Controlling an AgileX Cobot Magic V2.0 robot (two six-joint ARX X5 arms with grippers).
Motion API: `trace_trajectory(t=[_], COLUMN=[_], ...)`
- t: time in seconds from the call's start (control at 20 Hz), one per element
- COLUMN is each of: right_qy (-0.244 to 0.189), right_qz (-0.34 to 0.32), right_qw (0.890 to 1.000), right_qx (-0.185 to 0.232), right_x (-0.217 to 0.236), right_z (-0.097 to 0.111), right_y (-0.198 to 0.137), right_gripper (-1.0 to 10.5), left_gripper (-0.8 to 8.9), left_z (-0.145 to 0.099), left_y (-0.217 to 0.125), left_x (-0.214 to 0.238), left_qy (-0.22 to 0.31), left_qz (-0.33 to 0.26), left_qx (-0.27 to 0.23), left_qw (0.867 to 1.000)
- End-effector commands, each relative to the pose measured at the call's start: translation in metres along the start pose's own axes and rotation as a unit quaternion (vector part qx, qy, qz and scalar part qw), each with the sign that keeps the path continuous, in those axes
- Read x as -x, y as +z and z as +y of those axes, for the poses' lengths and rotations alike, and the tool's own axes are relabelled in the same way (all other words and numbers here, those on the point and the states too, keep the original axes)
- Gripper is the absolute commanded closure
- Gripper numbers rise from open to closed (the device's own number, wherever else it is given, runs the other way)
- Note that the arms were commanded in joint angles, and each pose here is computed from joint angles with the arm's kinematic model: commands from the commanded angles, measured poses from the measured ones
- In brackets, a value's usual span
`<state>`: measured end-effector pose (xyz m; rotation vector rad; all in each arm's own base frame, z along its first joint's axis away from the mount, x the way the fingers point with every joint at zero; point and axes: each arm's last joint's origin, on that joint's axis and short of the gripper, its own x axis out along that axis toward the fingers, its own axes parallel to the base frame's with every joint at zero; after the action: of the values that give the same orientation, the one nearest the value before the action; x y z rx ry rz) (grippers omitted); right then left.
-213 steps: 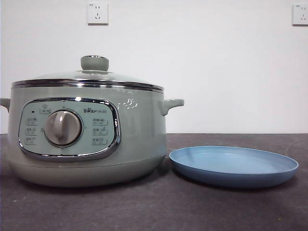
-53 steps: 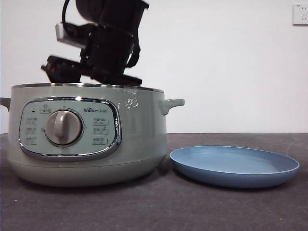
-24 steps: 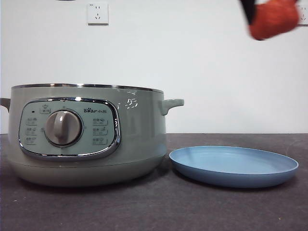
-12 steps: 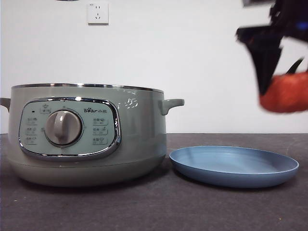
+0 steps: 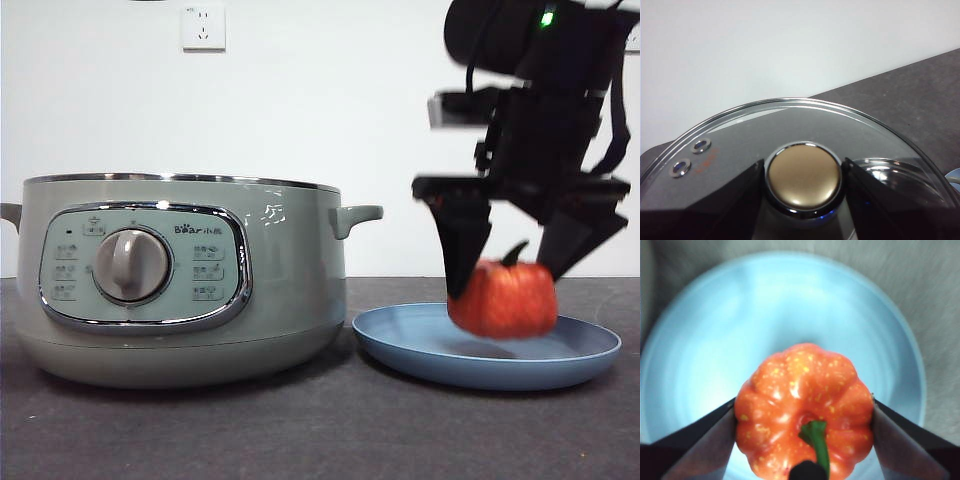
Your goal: Take the pumpkin out from the steamer,put the pumpkin in the blue plate,close the lid
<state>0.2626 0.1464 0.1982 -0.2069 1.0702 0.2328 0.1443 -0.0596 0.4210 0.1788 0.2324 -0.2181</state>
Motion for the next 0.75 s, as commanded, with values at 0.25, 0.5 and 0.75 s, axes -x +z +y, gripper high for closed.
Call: trace_trajectory(t=[0.25, 0.5, 0.75], right_qy=[0.023, 0.015, 0.018], right_qz=[0.044, 0.043, 0.028], right_qw=[0.999, 0.999, 0.999], right_qx=[0.015, 0.013, 0.011], right_x=[-0.024, -0.024, -0.014], right_z=[0.005, 0.004, 0.003], right_y=[-0.007, -0.007, -0.005], right_gripper=[6.8, 4.0, 4.1], left_gripper=[8.22, 8.22, 8.22], left_z=[0.003, 0.003, 0.001], left_y=[0.009, 0.009, 0.009], left_x=[0.007, 0.007, 0.007], left_qy=[0.007, 0.007, -0.019], left_qz=[-0.038, -0.038, -0.039], left_qx=[0.003, 0.003, 0.002], left_qw=[0.999, 0.999, 0.999])
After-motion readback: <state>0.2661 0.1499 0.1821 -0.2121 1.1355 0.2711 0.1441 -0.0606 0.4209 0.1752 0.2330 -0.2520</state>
